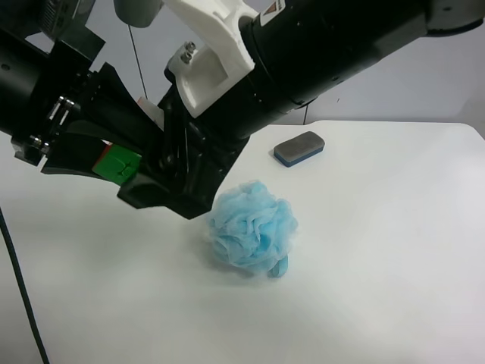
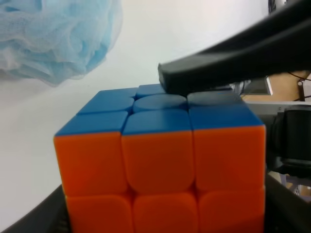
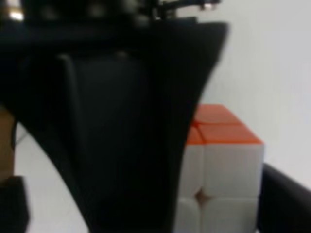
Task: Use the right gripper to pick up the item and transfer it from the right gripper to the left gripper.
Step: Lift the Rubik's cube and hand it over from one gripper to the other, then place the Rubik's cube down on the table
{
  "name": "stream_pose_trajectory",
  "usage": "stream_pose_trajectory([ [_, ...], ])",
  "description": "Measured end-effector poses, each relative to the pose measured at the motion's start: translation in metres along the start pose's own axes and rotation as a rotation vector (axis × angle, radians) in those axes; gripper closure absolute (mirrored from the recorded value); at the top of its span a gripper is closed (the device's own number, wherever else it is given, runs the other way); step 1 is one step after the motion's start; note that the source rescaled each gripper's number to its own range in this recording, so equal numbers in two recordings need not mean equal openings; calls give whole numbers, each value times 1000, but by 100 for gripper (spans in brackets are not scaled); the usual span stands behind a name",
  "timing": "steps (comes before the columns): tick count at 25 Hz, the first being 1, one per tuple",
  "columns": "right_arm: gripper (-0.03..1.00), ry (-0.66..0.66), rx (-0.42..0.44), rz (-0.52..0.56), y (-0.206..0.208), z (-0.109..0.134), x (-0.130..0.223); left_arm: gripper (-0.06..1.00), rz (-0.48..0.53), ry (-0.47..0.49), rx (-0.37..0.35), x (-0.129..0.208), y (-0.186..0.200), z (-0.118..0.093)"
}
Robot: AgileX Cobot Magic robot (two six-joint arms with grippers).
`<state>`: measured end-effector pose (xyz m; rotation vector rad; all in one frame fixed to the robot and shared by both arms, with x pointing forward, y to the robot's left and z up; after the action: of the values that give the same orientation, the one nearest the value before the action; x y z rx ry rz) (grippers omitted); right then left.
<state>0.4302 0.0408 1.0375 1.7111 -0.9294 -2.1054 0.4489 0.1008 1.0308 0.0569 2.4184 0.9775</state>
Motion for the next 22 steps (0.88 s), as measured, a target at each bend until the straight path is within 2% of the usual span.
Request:
stream_pose_trajectory([
  [2,5,-1,-2,0,0,0,0,93,-2,-1,-3,0,0,0],
  [5,-1,3,-4,1,0,1,0,93,-2,-1,-3,0,0,0],
  [9,-2,17,0,-27,13,5,-6,93,-1,-1,-3,0,0,1],
  [14,-3,38,16,-42,50,14,-10,93,-1,-2,-3,0,0,1],
  [17,-3,19,34,13,74,19,1,93,-1,-2,-4,0,0,1],
  [22,-3,-59,135,120,119,18,29,93,0,-3,-5,0,0,1],
])
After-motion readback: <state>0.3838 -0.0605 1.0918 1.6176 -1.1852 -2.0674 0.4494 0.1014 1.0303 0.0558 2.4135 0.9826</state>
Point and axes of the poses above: a point on each arm's last joint axis where the gripper is mounted, y pointing back along that axis away from the gripper, z along the wrist's bending axis when the last joint is at zero, x = y × z, the point moved 9 cm from there along -y, pointing out along that axis toward the gripper, and after that the axes turned 13 degrees about -y, right-handed, at the moved point
